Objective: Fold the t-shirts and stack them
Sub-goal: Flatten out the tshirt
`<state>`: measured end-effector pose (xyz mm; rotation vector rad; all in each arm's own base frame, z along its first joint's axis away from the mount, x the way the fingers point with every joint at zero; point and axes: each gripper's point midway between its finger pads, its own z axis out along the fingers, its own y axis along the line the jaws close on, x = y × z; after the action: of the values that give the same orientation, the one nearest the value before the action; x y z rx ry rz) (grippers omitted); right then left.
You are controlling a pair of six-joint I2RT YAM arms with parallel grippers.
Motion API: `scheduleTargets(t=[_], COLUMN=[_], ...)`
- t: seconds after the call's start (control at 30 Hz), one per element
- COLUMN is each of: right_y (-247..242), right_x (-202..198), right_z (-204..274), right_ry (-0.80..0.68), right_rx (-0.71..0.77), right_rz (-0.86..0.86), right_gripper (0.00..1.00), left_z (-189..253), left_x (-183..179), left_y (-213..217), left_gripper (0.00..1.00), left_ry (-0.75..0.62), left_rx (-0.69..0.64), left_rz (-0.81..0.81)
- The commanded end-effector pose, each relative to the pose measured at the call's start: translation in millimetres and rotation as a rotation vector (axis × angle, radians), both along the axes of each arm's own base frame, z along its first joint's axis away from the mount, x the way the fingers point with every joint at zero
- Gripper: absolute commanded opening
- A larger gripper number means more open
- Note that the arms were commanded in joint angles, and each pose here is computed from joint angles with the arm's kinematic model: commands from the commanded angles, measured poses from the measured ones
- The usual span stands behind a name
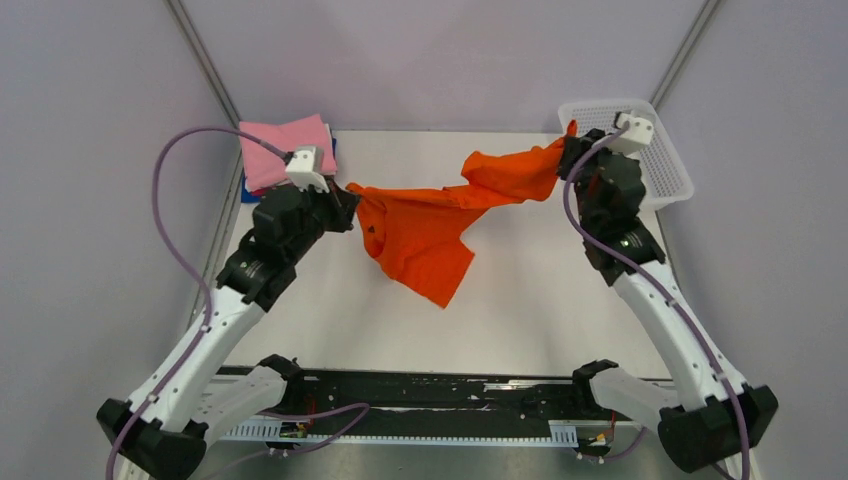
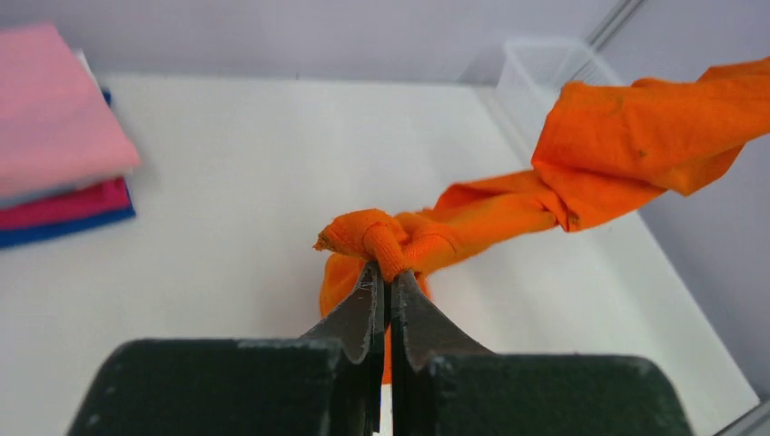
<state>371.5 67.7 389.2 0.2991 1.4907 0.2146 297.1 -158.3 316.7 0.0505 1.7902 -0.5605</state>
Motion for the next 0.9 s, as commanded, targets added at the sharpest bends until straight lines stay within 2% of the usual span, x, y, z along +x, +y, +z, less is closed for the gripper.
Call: scheduleTargets(t=[0.0, 0.07, 0.2, 0.3, 0.4, 0.53, 0.57, 0.6, 0.63, 0.7, 0.77, 0.8, 0.83, 0.87], right_y=[-3, -4, -14, -37, -66, -109, -118, -124, -127, -125, -119, -113, -109, -106], right_x=[-61, -95, -152, -178, -175, -153, -147, -141, -135, -127, -120, -115, -111, -107], right_z=[98, 135, 179, 190, 164, 90, 66, 43, 17, -32, -81, -115, -141, -166], right_ry=[-0.287, -0.388, -0.509, -0.526, -0.42, -0.214, -0.158, -0.103, -0.042, 0.078, 0.184, 0.255, 0.309, 0.366], right_rx=[0.015, 0.024, 0.03, 0.053, 0.118, 0.188, 0.193, 0.187, 0.174, 0.157, 0.152, 0.143, 0.152, 0.161], right_rz=[0.103, 0.149, 0.193, 0.116, -0.04, -0.349, -0.433, -0.496, -0.545, -0.584, -0.582, -0.562, -0.549, -0.54], right_gripper=[0.0, 0.0, 0.0, 0.0, 0.0, 0.0, 0.0, 0.0, 0.0, 0.0, 0.01, 0.03, 0.1, 0.23], left_z=[107, 154, 210, 224, 213, 153, 130, 110, 81, 31, -23, -47, -73, -90], left_x=[-40, -66, -115, -131, -120, -67, -50, -40, -26, -7, 13, 23, 35, 45], left_y=[20, 31, 48, 67, 84, 116, 130, 134, 145, 149, 148, 146, 143, 140], left_gripper=[0.0, 0.0, 0.0, 0.0, 0.0, 0.0, 0.0, 0.0, 0.0, 0.0, 0.0, 0.03, 0.12, 0.41], left_ry=[-0.292, -0.403, -0.568, -0.597, -0.541, -0.335, -0.263, -0.205, -0.121, 0.018, 0.15, 0.183, 0.24, 0.251], left_rx=[-0.021, -0.054, -0.129, -0.163, -0.178, -0.12, -0.069, -0.047, 0.036, 0.123, 0.159, 0.161, 0.18, 0.177], left_rz=[-0.031, -0.045, -0.077, -0.016, 0.099, 0.416, 0.544, 0.604, 0.709, 0.78, 0.784, 0.774, 0.747, 0.736])
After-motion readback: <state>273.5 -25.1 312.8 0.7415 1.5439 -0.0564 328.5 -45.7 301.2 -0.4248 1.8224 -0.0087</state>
